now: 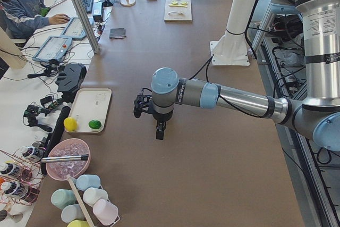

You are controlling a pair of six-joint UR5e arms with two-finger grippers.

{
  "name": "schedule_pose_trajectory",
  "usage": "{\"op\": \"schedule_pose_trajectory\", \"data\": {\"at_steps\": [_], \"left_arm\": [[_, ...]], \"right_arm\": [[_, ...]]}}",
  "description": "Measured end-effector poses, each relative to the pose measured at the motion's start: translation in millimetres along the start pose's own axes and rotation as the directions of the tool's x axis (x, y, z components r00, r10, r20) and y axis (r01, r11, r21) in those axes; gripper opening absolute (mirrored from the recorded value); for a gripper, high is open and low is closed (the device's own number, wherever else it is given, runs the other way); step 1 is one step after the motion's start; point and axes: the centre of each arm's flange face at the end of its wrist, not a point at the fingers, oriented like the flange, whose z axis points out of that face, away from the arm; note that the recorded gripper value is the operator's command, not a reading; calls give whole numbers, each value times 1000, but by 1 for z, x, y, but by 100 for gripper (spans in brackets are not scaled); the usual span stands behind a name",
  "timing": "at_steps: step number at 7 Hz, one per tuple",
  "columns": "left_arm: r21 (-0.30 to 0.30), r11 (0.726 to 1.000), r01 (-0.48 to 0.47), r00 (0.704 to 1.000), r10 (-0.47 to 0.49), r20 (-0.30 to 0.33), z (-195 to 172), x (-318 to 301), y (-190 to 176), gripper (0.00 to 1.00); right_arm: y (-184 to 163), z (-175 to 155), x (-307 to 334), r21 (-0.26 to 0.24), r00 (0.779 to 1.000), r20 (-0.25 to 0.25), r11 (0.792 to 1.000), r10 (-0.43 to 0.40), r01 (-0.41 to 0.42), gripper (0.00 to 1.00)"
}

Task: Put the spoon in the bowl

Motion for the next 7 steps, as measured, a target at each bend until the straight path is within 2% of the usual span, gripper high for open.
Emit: {"op": "schedule_pose_trajectory", "data": {"at_steps": [2,3,5,6,7], "left_arm": [[44,998,-48,999,48,0,-4,5,-2,98],[62,996,-65,998,65,-1,-5,5,-1,98],[83,996,-31,999,32,-9,-5,9,-2,97],[95,995,-11,1000,13,-21,4,19,-6,97],[97,995,-13,999,17,-38,27,37,-14,97]], "right_arm": [[3,4,-2,2,998,60,1000,4,-4,100],[2,3,-4,11,998,69,1000,-5,4,100],[4,0,-8,67,995,68,996,-70,66,100],[4,-3,-12,101,992,66,990,-109,102,100],[3,-4,-15,116,989,69,986,-129,121,100]]}}
